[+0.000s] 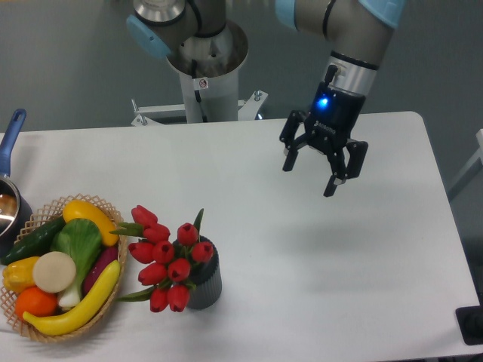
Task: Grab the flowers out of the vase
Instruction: 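Move the open gripper toward the red tulips in the grey vase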
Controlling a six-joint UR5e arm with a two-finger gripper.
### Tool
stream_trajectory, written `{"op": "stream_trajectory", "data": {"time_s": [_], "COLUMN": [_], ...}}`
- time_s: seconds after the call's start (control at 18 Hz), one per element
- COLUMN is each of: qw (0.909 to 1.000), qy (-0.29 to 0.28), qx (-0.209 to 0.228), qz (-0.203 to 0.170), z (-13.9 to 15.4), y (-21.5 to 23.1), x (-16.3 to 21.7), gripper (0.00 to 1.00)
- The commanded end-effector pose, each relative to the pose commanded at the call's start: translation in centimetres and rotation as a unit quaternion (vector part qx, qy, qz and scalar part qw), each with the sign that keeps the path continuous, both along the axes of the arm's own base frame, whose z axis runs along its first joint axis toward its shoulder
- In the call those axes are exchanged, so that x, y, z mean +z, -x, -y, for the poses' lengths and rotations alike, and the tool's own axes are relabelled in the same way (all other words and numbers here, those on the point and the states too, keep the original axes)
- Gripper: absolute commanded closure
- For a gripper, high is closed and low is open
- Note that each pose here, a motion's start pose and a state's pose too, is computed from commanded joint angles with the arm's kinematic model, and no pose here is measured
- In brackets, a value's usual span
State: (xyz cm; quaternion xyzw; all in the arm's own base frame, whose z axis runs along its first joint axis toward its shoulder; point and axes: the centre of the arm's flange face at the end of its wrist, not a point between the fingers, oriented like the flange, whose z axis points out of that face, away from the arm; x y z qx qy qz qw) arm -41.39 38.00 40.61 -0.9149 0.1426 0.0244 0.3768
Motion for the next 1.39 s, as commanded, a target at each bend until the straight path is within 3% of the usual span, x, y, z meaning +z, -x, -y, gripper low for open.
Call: {"op": "stream_trajectory", "data": {"time_s": [0.33, 0.67, 1.0, 1.39], "qw": [0.9974, 0.9933, 0.9922, 0.9883], "qy": [-0.014, -0.030, -0.039, -0.045], "qx": [-0.001, -0.029, -0.061, -0.085], "qz": [0.071, 0.108, 0.101, 0.118], "z": [-3.0, -5.4, -8.4, -10.8], "y": [-2.9, -4.3, -5.7, -6.6], "x": [-1.6, -3.6, -5.2, -7.0], "gripper": [0.00, 0.00, 0.00, 0.00]}}
